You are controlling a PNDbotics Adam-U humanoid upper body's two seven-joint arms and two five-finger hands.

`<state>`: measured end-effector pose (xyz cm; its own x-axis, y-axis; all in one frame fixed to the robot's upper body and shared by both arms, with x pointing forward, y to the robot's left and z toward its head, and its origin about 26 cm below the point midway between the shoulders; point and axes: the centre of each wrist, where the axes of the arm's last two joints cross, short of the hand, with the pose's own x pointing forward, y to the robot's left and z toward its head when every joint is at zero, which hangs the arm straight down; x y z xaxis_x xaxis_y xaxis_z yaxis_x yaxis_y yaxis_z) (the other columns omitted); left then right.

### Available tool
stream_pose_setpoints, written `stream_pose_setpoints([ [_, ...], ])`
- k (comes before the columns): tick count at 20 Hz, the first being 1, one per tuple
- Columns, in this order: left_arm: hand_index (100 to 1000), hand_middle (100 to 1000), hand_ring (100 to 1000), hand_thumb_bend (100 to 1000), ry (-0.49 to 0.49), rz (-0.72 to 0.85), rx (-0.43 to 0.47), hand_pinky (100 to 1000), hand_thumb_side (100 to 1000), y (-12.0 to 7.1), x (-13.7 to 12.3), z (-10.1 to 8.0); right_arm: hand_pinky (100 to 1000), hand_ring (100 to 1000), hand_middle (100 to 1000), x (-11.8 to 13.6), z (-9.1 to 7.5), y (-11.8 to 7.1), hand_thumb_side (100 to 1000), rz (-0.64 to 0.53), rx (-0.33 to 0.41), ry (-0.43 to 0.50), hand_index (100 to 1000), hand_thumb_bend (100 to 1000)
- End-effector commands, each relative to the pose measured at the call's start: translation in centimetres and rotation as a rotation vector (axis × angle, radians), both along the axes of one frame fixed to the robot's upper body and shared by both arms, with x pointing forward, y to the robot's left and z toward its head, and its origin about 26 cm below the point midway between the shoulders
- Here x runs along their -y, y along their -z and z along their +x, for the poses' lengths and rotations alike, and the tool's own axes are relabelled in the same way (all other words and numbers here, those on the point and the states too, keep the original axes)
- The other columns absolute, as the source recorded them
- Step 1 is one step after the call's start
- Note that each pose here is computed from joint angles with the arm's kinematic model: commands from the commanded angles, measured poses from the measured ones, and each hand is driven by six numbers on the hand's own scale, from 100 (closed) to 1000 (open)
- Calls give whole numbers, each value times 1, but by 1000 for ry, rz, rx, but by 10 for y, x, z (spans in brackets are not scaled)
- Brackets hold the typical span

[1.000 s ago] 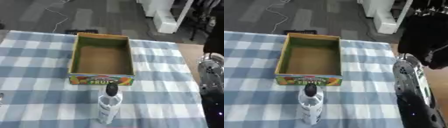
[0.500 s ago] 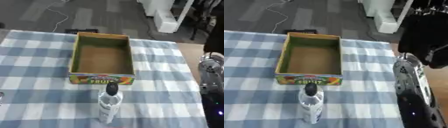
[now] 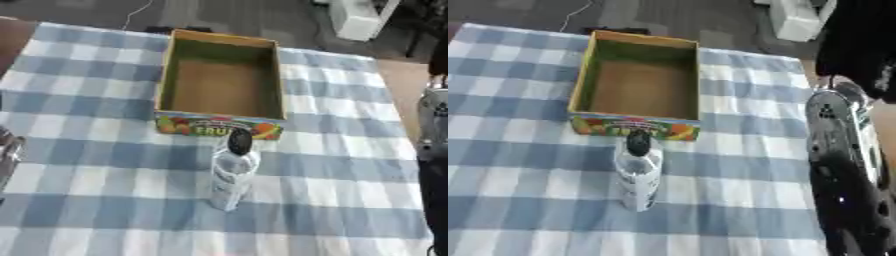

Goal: Pick up objects on the table and place them in the box.

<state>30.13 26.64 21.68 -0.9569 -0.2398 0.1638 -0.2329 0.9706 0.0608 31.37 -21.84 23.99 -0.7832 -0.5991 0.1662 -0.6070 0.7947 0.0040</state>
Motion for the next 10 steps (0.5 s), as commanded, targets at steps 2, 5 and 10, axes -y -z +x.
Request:
stream_pose_setpoints([
  [2,738,652,593,100,24,-18,67,497,816,-10,-2,-2,634,707,794,6,-5,-3,720,-205,-11,5,801,100],
  [5,739,653,590,100,23,-17,61,494,817,-8,-2,-3,649,725,818,11,-5,-3,694,-336,5,14,819,100],
  [10,740,653,588,100,22,-15,53,493,817,-6,-2,-3,669,740,858,16,-2,-10,598,-473,81,55,867,180],
])
